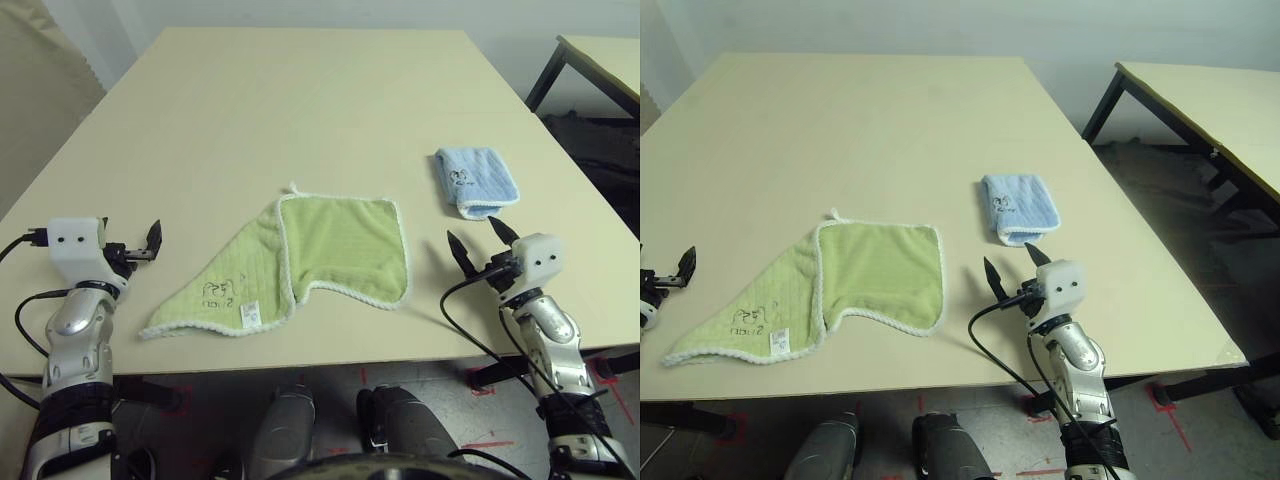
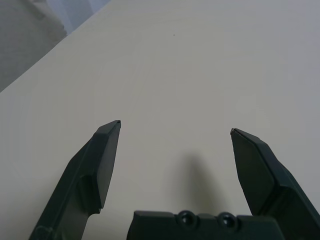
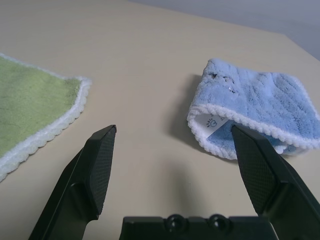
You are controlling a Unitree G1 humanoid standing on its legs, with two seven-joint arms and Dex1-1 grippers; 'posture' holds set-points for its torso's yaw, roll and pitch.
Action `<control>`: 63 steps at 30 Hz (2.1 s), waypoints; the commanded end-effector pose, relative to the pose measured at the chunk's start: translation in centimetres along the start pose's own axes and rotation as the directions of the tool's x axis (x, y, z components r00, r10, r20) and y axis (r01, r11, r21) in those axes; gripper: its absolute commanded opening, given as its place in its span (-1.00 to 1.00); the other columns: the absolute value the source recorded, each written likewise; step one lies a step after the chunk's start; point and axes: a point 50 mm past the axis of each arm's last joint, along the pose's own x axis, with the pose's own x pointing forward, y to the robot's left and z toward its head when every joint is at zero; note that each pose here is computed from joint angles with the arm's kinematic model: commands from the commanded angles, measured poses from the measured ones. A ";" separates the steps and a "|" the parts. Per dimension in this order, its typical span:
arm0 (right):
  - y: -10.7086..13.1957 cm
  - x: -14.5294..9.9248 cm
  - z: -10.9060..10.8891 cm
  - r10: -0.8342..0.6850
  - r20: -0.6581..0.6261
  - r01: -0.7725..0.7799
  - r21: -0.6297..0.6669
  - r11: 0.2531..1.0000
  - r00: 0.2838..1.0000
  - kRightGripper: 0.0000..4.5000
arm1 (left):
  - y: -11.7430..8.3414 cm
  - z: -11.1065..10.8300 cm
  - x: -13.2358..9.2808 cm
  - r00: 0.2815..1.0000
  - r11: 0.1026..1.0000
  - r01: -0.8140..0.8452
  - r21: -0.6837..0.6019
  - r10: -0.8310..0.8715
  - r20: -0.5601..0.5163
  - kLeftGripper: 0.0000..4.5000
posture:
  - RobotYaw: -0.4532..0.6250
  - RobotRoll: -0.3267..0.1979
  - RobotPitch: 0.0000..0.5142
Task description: Fold the towel and set it aside.
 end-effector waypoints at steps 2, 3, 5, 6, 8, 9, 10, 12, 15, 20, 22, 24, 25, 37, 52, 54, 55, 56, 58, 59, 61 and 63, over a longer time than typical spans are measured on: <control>-0.1 -0.1 -0.1 -0.004 -0.006 0.004 0.005 1.000 1.000 0.98 | -0.3 -0.3 0.0 1.000 1.000 0.013 0.009 -0.013 -0.009 1.00 | 0.10 0.25 -0.63; -0.1 -0.1 -0.1 -0.003 -0.006 0.003 0.005 1.000 1.000 0.98 | -0.3 -0.3 0.0 1.000 1.000 0.013 0.009 -0.013 -0.008 1.00 | 0.10 0.25 -0.63; -0.1 -0.1 -0.1 -0.002 -0.005 0.002 0.006 1.000 1.000 0.98 | -0.2 -0.2 0.0 1.000 1.000 0.011 0.009 -0.011 -0.008 1.00 | 0.10 0.25 -0.63; -0.1 0.0 -0.1 -0.002 -0.005 0.002 0.006 1.000 1.000 0.98 | -0.2 -0.2 -0.1 1.000 1.000 0.011 0.008 -0.011 -0.007 1.00 | 0.11 0.25 -0.63; 0.0 0.0 -0.1 0.001 -0.005 -0.001 0.007 1.000 1.000 0.98 | -0.1 -0.2 -0.1 1.000 1.000 0.011 0.010 -0.011 -0.005 1.00 | 0.11 0.25 -0.63; 0.0 0.0 -0.1 0.001 -0.005 -0.001 0.008 1.000 1.000 0.98 | 0.0 -0.1 -0.1 1.000 1.000 0.010 0.011 -0.010 -0.004 1.00 | 0.11 0.25 -0.62; 0.0 0.0 -0.1 0.002 -0.005 -0.002 0.008 1.000 1.000 0.98 | 0.1 -0.1 -0.1 1.000 1.000 0.010 0.013 -0.010 -0.003 1.00 | 0.11 0.25 -0.62; 0.0 0.0 -0.1 0.002 -0.005 -0.002 0.008 1.000 1.000 0.98 | 0.3 0.1 -0.1 1.000 1.000 0.009 0.017 -0.009 0.000 1.00 | 0.11 0.25 -0.62; -0.1 0.0 -0.1 0.000 -0.007 0.000 0.006 1.000 1.000 0.98 | 0.7 0.5 0.0 1.000 1.000 0.020 0.020 -0.020 0.023 1.00 | 0.11 0.25 -0.62; -0.2 0.0 0.0 -0.002 -0.004 0.002 0.004 1.000 1.000 0.98 | -0.6 2.3 -0.3 0.969 0.979 0.202 -0.039 -0.194 0.152 1.00 | 0.10 0.25 -0.63; -0.1 0.1 0.0 0.001 -0.003 -0.001 0.005 1.000 1.000 0.98 | -1.4 3.2 -0.5 0.935 0.948 0.309 -0.070 -0.289 0.207 1.00 | 0.10 0.25 -0.63; 0.0 0.3 0.1 0.016 -0.001 -0.016 0.002 1.000 1.000 0.98 | -2.3 4.5 -1.2 0.861 0.879 0.470 -0.080 -0.437 0.261 1.00 | 0.11 0.25 -0.63; 0.0 0.4 0.2 0.021 0.000 -0.021 0.000 1.000 1.000 0.98 | -2.5 4.8 -1.4 0.833 0.852 0.517 -0.079 -0.480 0.274 1.00 | 0.11 0.25 -0.63; 2.1 7.0 3.7 0.247 -0.099 -0.238 0.094 0.967 0.964 0.98 | -3.8 6.8 -2.9 0.594 0.606 0.790 0.097 -0.795 0.126 1.00 | 0.10 0.25 -0.63; 4.5 11.5 4.6 0.397 -0.317 -0.371 0.142 0.918 0.861 0.98 | -5.4 7.9 -3.2 0.601 0.613 0.780 0.130 -0.790 0.118 1.00 | 0.14 0.25 -0.65; 4.5 11.6 4.4 0.400 -0.328 -0.370 0.153 0.916 0.856 0.98 | -5.6 8.2 -3.1 0.603 0.614 0.777 0.136 -0.789 0.119 1.00 | 0.14 0.25 -0.66; 4.5 11.6 4.3 0.406 -0.341 -0.372 0.162 0.914 0.848 0.98 | -5.6 8.4 -3.1 0.604 0.616 0.775 0.144 -0.788 0.120 1.00 | 0.14 0.25 -0.66; 4.5 11.5 4.1 0.411 -0.354 -0.374 0.170 0.912 0.840 0.98 | -5.7 8.5 -3.0 0.605 0.617 0.773 0.148 -0.787 0.121 1.00 | 0.13 0.25 -0.66; 4.5 11.4 3.8 0.413 -0.376 -0.372 0.180 0.911 0.829 0.98 | -5.8 8.7 -2.9 0.604 0.617 0.772 0.152 -0.787 0.122 1.00 | 0.14 0.25 -0.66; 4.5 11.4 3.6 0.412 -0.388 -0.369 0.182 0.911 0.825 0.98 | -5.8 8.7 -2.9 0.603 0.615 0.773 0.153 -0.788 0.122 1.00 | 0.14 0.25 -0.66; 4.5 11.3 3.5 0.411 -0.398 -0.364 0.191 0.912 0.820 0.98 | -5.9 8.8 -2.8 0.599 0.611 0.776 0.156 -0.792 0.119 1.00 | 0.13 0.25 -0.66; 4.6 11.3 3.4 0.415 -0.393 -0.364 0.200 0.910 0.821 0.98 | -5.9 8.7 -2.8 0.595 0.606 0.779 0.160 -0.795 0.113 1.00 | 0.13 0.25 -0.66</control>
